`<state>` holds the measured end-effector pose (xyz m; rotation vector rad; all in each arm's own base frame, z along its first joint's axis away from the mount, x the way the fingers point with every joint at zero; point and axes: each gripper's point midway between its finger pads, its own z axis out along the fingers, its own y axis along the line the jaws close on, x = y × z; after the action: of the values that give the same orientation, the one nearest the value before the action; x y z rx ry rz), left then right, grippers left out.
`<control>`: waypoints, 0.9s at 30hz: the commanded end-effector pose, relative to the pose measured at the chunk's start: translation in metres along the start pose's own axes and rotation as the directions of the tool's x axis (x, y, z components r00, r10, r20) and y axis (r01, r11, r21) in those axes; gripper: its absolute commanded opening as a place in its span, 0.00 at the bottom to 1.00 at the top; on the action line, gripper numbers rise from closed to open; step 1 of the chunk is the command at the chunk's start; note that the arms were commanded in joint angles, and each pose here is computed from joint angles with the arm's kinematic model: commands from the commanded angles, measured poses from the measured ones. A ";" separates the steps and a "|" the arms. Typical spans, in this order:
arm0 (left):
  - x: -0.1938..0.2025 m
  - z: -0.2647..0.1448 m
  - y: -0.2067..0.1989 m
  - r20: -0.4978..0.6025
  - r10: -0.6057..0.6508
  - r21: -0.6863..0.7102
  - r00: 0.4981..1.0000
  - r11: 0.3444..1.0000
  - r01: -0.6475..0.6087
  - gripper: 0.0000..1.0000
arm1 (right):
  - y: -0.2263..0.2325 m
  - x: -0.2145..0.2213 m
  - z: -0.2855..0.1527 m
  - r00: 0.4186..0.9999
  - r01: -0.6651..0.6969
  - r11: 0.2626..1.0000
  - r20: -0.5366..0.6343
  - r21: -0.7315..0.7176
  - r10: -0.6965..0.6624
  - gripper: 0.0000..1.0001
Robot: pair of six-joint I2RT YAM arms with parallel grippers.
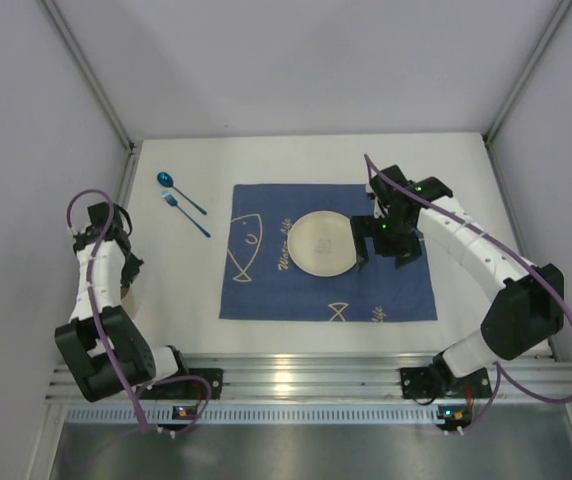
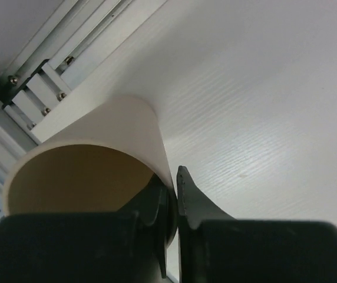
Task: Set the dinner table for one person
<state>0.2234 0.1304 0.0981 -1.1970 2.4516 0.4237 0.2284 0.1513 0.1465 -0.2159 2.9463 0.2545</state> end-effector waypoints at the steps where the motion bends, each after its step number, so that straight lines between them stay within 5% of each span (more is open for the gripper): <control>1: -0.014 -0.004 -0.011 0.033 -0.019 0.063 0.999 0.998 0.017 0.00 | 0.001 -0.002 -0.009 0.999 0.011 1.000 0.051 0.008 -0.011 0.99; 6: -0.021 -0.026 -0.043 0.015 0.041 0.246 0.999 0.968 -0.043 0.00 | -0.003 -0.007 -0.014 0.996 0.007 0.999 0.091 0.032 -0.010 0.99; 12: 0.000 -0.100 -0.149 0.172 0.308 0.557 0.936 0.753 -0.350 0.00 | 0.007 -0.036 -0.042 0.981 0.002 1.000 0.195 0.000 -0.002 1.00; 18: 0.100 -0.191 -0.243 0.360 0.595 0.702 0.719 0.335 -0.628 0.00 | 0.028 -0.065 -0.076 0.954 0.003 0.996 0.300 -0.086 0.023 1.00; 19: 0.128 -0.203 -0.252 0.398 0.649 0.699 0.648 0.242 -0.673 0.00 | 0.027 -0.067 -0.080 0.950 0.001 0.996 0.310 -0.088 0.026 1.00; 22: 0.169 -0.252 -0.268 0.497 0.688 0.715 0.529 0.021 -0.699 0.00 | 0.027 -0.073 -0.091 0.941 -0.006 0.995 0.335 -0.098 0.039 1.00; 27: 0.217 -0.303 -0.270 0.573 0.701 0.733 0.424 -0.207 -0.648 0.00 | 0.016 -0.078 -0.095 0.936 -0.039 0.994 0.344 -0.100 0.072 1.00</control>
<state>0.2736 -0.2828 0.2074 0.6687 2.4472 -0.6862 0.2808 0.1646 0.2366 -0.1310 2.6477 0.3602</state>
